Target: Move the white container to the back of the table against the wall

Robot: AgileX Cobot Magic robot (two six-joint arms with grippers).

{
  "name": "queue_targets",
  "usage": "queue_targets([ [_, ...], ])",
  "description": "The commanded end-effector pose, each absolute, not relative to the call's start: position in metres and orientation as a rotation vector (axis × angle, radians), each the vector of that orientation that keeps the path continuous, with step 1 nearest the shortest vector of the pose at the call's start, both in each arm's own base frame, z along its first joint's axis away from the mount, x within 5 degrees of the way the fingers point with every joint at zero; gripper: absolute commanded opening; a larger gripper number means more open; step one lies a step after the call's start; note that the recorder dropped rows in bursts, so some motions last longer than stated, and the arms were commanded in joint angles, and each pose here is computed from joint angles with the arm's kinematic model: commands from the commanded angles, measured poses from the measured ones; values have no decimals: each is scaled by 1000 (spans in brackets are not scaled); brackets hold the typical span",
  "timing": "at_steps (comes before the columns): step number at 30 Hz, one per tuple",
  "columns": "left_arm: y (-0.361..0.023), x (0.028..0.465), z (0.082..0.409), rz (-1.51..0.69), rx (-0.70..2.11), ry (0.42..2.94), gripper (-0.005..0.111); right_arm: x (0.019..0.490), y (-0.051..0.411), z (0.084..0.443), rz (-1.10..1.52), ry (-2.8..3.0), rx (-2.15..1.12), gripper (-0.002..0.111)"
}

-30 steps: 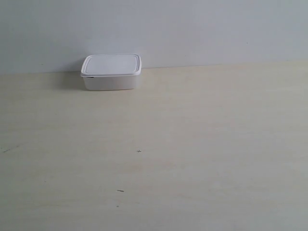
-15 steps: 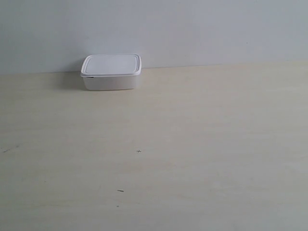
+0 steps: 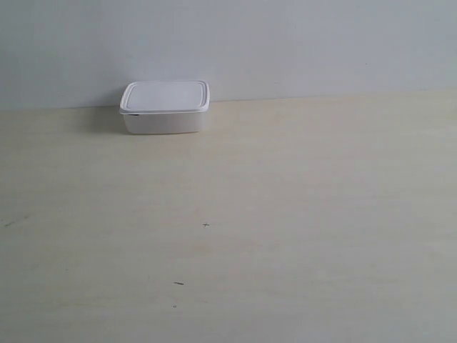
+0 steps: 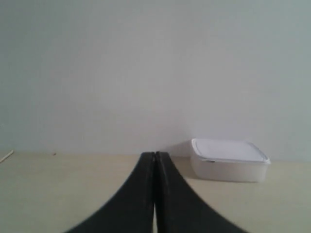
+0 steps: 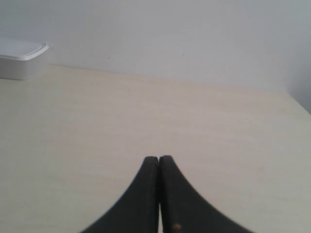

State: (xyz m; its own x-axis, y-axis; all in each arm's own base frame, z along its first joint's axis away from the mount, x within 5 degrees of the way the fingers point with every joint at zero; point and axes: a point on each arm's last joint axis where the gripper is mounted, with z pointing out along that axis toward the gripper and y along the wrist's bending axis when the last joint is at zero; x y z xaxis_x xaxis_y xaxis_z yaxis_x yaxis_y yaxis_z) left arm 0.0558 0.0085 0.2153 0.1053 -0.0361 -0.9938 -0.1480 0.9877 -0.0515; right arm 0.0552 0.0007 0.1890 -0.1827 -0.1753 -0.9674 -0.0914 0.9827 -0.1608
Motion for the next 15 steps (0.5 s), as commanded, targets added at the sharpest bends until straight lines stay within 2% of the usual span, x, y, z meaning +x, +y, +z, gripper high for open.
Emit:
queue_targets([
  [1, 13, 55, 203, 123, -199, 1590, 0, 55, 0, 188, -78, 1754, -193, 0],
  [15, 18, 51, 184, 234, -199, 1803, 0, 55, 0, 188, -78, 1754, -193, 0],
])
